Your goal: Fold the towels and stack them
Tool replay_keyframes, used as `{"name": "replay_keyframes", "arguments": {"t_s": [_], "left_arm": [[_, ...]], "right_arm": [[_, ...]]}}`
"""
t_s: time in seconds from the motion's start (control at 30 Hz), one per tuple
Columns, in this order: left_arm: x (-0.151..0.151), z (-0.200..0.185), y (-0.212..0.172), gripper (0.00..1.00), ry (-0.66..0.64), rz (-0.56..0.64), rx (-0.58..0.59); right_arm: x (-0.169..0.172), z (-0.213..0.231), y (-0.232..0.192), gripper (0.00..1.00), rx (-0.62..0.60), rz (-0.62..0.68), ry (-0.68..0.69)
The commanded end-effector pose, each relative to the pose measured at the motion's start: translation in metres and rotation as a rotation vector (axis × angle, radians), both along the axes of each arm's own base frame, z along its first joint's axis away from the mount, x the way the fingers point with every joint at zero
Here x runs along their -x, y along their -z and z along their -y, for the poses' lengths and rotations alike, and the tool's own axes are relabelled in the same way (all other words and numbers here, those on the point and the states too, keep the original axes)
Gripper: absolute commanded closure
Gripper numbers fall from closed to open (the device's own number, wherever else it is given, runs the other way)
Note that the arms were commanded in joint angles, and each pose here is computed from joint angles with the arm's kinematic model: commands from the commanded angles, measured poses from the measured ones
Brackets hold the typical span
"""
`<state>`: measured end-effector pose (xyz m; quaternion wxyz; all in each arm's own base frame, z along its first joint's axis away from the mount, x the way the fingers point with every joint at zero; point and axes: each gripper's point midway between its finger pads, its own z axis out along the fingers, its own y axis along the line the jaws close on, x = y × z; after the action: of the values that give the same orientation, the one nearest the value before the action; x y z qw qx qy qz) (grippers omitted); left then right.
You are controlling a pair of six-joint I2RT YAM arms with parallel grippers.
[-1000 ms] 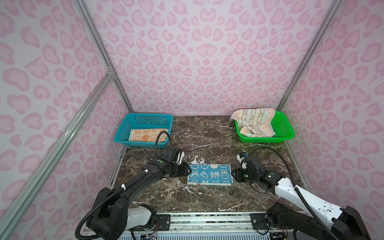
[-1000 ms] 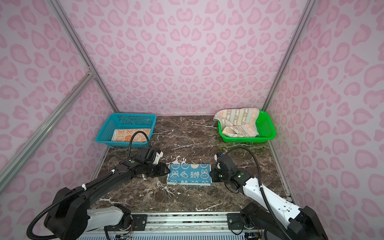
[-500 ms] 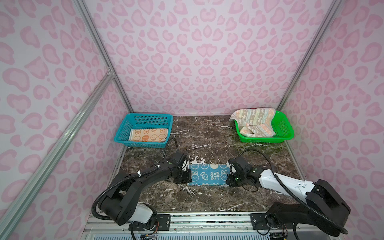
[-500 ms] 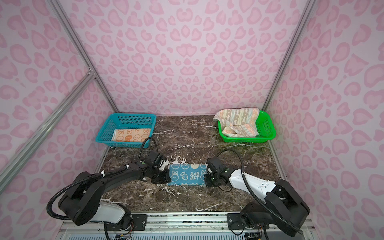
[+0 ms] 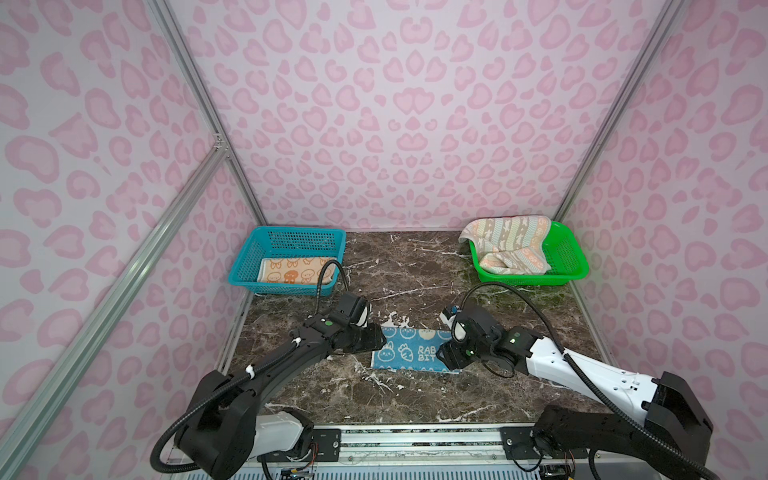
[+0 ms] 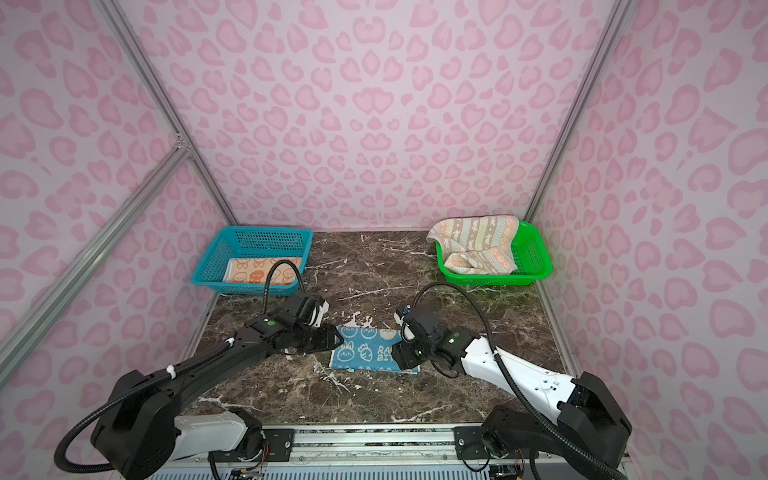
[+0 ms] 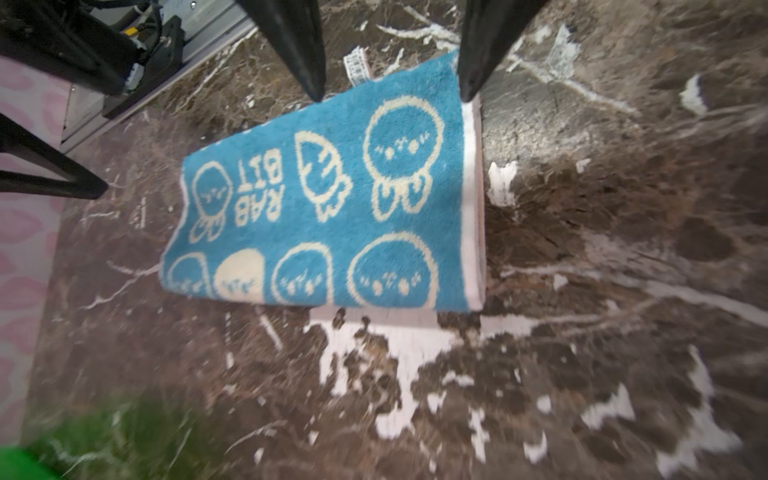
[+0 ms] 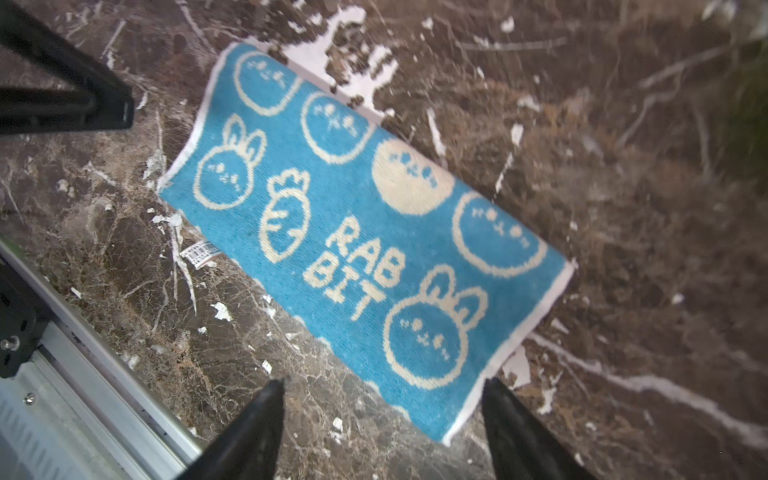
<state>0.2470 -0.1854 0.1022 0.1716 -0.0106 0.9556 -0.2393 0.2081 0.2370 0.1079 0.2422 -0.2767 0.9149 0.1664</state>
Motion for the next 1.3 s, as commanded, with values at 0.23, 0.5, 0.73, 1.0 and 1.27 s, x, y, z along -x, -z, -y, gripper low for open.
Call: {"name": "replay_keyframes", "arguments": {"t_s": [0.23,0.5,0.73,1.0,1.27], "left_arm": [[0.003,-0.068,-0.021,0.17,-0.275,0.088,0.029],[0.024,-0.078,0.009,0.04,-0.338,0.001,0.084],[0.025,-0.066,0.022,0.03,-0.315,-0.065,0.152],[0.023,-0.053,0.044,0.02,-0.274,-0.154,0.183],[0.017,-0.026,0.06,0.02,-0.241,-0.227,0.324]], "right_arm": [[0.007,-0.064,0.026,0.19,0.243,0.229,-0.534],[0.01,-0.093,0.064,0.25,0.249,0.157,-0.649],[0.005,-0.1,0.09,0.33,0.284,0.094,-0.664],[0.004,-0.093,0.109,0.49,0.301,0.093,-0.668],[-0.007,-0.104,0.094,0.76,0.125,0.114,-0.588]]}}
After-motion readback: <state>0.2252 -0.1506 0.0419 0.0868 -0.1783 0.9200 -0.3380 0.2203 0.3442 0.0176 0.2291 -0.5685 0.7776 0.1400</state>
